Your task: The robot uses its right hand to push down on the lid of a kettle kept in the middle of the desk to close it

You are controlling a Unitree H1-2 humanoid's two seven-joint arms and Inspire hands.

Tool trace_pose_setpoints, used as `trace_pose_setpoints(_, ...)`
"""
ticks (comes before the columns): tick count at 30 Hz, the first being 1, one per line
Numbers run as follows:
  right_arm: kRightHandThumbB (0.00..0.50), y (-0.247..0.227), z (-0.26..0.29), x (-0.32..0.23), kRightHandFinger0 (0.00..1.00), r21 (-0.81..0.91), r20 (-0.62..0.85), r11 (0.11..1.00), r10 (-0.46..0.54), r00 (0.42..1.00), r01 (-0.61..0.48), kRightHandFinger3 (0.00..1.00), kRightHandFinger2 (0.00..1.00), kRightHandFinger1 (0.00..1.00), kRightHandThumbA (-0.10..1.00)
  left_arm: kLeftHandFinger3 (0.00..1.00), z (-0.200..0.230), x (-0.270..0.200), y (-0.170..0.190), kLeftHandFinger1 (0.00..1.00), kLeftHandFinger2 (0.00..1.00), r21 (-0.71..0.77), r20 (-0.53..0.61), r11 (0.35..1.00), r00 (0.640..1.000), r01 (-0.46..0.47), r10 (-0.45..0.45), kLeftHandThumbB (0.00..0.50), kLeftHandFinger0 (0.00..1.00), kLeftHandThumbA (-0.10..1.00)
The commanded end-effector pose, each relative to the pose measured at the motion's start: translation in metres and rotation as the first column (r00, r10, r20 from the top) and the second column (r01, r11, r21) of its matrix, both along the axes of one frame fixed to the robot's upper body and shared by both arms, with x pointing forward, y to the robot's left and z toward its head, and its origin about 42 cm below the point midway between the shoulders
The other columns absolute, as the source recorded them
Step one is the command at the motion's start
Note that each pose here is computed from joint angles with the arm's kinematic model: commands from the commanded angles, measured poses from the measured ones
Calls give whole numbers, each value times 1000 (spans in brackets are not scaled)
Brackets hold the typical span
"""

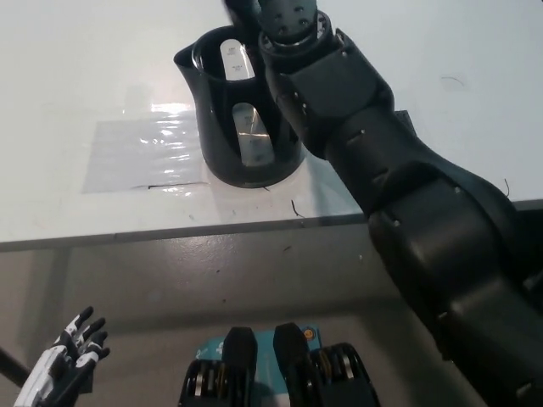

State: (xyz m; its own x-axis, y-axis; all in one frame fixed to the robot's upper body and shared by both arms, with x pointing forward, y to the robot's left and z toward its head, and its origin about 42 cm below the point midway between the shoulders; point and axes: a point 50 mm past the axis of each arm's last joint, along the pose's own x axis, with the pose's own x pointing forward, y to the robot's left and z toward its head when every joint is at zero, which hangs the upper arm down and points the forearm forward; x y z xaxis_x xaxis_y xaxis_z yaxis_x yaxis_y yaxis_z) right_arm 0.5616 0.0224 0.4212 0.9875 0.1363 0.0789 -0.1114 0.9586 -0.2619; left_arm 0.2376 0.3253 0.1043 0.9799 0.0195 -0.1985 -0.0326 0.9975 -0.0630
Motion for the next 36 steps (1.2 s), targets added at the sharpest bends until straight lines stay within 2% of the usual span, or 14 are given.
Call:
trace_pose_setpoints(1,52,22,67,-13,785,-8,190,1000,28,981,-27,1000,1000,959,278,1000,11,-1,4,1000,1000,29,28,999,999,37,-38,0,1000,398)
trace_pose_setpoints(3,51,27,71,-15,931,-7,196,999,36,980,-35,1000,1000,1000,289,1000,12,0,4,1000,1000,37,29,999,999,36,-37,0,1000,400)
trace_pose_setpoints(11,46,41,30,-20,873,40,136,997,53,989,-59,1000,988,978,260,1000,10,-7,6,1000,1000,43,22,999,999,30,-31,0,1000,426)
trace_pose_setpoints(12,34,42,19,-20,716,92,102,994,48,994,-57,1000,795,778,222,1000,10,-7,6,1000,1000,37,19,999,999,29,-30,0,1000,424)
trace_pose_setpoints(14,33,40,11,-20,636,120,84,992,36,996,-46,1000,728,683,195,1000,9,-6,3,1000,1000,25,15,999,999,33,-33,0,1000,408)
trace_pose_setpoints(16,25,44,-2,-23,642,159,74,986,42,996,-53,1000,754,709,162,1000,9,-5,2,1000,1000,36,13,999,999,38,-38,0,1000,405)
trace_pose_setpoints(17,31,46,-5,-24,548,180,67,982,40,997,-52,1000,694,610,167,1000,9,-3,-1,1000,1000,34,17,998,999,44,-44,0,1000,403)
trace_pose_setpoints(18,37,48,-9,-25,538,186,64,981,46,997,-57,1000,717,614,177,1000,9,-2,-4,1000,1000,31,19,998,999,46,-47,0,1000,399)
trace_pose_setpoints(20,33,54,-21,-29,798,183,62,981,59,996,-69,1000,979,921,191,1000,9,-2,-5,1000,1000,39,23,998,999,46,-47,6,1000,415)
trace_pose_setpoints(21,45,57,-27,-31,857,182,63,981,59,996,-70,1000,997,958,201,1000,10,-1,-4,1000,1000,37,28,998,999,44,-45,2,1000,423)
trace_pose_setpoints(26,29,53,-45,-31,760,266,41,961,72,997,-80,1000,870,817,211,1000,12,1,-6,1000,1000,29,36,998,998,51,-52,1,1000,406)
trace_pose_setpoints(29,25,54,-77,-37,894,382,11,919,106,994,-103,1000,1000,930,250,1000,13,3,-10,1000,1000,33,32,998,997,62,-63,0,1000,412)
trace_pose_setpoints(32,62,57,-103,-45,898,363,2,925,116,993,-109,1000,1000,975,348,1000,12,6,-16,1000,1000,20,35,997,997,73,-74,0,1000,408)
trace_pose_setpoints(36,45,62,-114,-50,950,327,-17,935,152,988,-138,1000,1000,1000,359,1000,14,10,-19,1000,1000,7,44,997,996,75,-76,0,1000,402)
